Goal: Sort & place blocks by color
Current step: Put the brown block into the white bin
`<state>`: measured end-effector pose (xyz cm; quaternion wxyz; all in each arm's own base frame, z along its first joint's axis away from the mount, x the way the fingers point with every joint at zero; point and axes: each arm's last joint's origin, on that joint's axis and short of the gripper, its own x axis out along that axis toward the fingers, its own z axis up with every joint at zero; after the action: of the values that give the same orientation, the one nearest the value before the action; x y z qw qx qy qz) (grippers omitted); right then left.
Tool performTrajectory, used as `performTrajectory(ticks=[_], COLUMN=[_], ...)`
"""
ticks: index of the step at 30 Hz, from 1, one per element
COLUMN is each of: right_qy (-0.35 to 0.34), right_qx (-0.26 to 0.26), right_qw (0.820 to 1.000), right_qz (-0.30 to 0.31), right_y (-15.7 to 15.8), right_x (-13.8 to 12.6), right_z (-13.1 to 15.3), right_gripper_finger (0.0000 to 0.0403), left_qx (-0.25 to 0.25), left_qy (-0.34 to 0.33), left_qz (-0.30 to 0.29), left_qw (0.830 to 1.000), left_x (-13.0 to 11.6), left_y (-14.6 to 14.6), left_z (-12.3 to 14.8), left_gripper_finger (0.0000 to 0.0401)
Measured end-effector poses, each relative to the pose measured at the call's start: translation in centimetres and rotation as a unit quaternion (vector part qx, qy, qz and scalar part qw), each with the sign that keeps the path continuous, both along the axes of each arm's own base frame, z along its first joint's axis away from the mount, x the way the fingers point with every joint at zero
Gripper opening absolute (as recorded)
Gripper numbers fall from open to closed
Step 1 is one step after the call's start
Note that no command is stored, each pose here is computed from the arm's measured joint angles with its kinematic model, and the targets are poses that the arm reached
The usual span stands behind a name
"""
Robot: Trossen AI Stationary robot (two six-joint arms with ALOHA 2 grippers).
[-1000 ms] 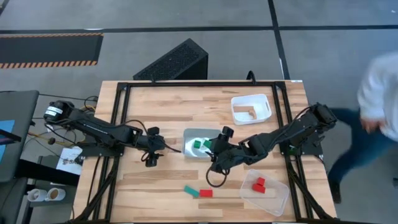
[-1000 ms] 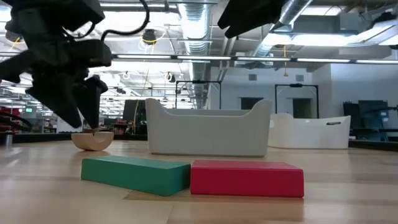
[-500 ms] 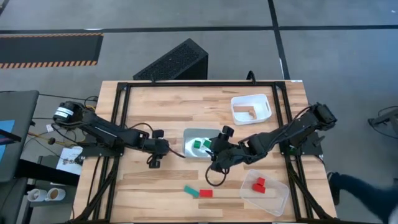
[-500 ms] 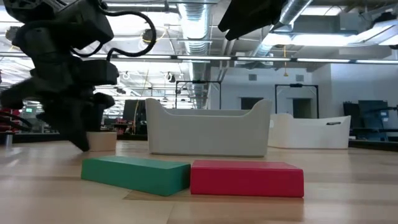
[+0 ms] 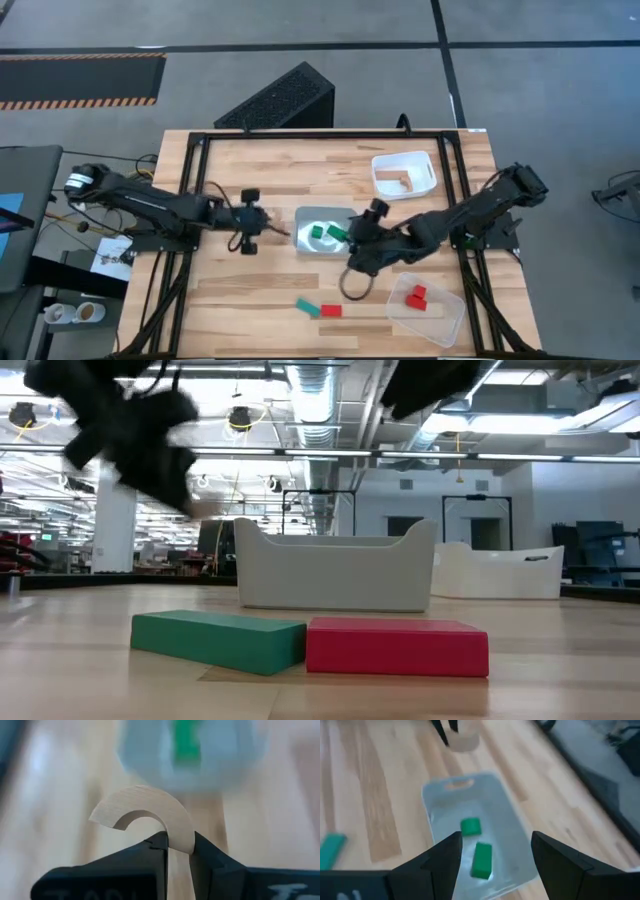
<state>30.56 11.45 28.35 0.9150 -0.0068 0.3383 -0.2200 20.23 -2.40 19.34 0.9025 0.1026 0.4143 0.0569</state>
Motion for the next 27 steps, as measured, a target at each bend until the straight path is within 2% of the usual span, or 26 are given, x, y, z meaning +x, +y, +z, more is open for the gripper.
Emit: performTrajectory(ticks=[4,8,10,14,18,21,23,25,27], right_qy=[-0.044,-0.114,-0.135,-0.134,-0.116,-0.128,-0.163,-0.223,-0.290], right_qx=[-0.027,-0.058,-0.063,-0.038,0.010,0.045,0.074,0.095,0.100], right_qw=[0.997,0.986,0.982,0.983,0.985,0.986,0.983,0.970,0.950], right_qz=[-0.051,-0.107,-0.117,-0.122,-0.127,-0.099,-0.050,0.012,0.064], right_y=[0.6,0.8,0.7,-0.7,-3.3,-5.4,-6.9,-8.5,-10.2], right_x=[-3.2,-6.4,-7.6,-8.7,-9.0,-9.2,-9.3,-9.7,-10.3], right_z=[2.3,3.9,4.1,3.1,1.7,1.0,0.8,0.7,0.5], right_gripper_finger=[0.0260,0.0260,0.0260,0.0260,0.0257,0.0248,0.0238,0.0228,0.0217], left_qx=[0.009,0.019,0.010,-0.012,0.005,0.036,0.054,0.070,0.076], left_qy=[-0.141,-0.236,-0.244,-0.237,-0.264,-0.286,-0.311,-0.323,-0.327], left_qz=[-0.062,-0.097,-0.102,-0.124,-0.172,-0.183,-0.182,-0.186,-0.186], left_qw=[0.988,0.967,0.964,0.963,0.949,0.940,0.931,0.925,0.923], left_x=[1.3,3.2,4.2,7.3,10.0,11.3,11.8,11.8,11.8], left_y=[1.8,4.6,6.0,7.7,8.0,8.2,8.4,8.4,8.4], left_z=[4.3,6.8,7.1,7.4,8.9,10.2,11.1,11.5,11.6], left_gripper_finger=[0.0018,0.0018,0.0018,0.0018,0.0018,0.0018,0.0018,0.0018,0.0018])
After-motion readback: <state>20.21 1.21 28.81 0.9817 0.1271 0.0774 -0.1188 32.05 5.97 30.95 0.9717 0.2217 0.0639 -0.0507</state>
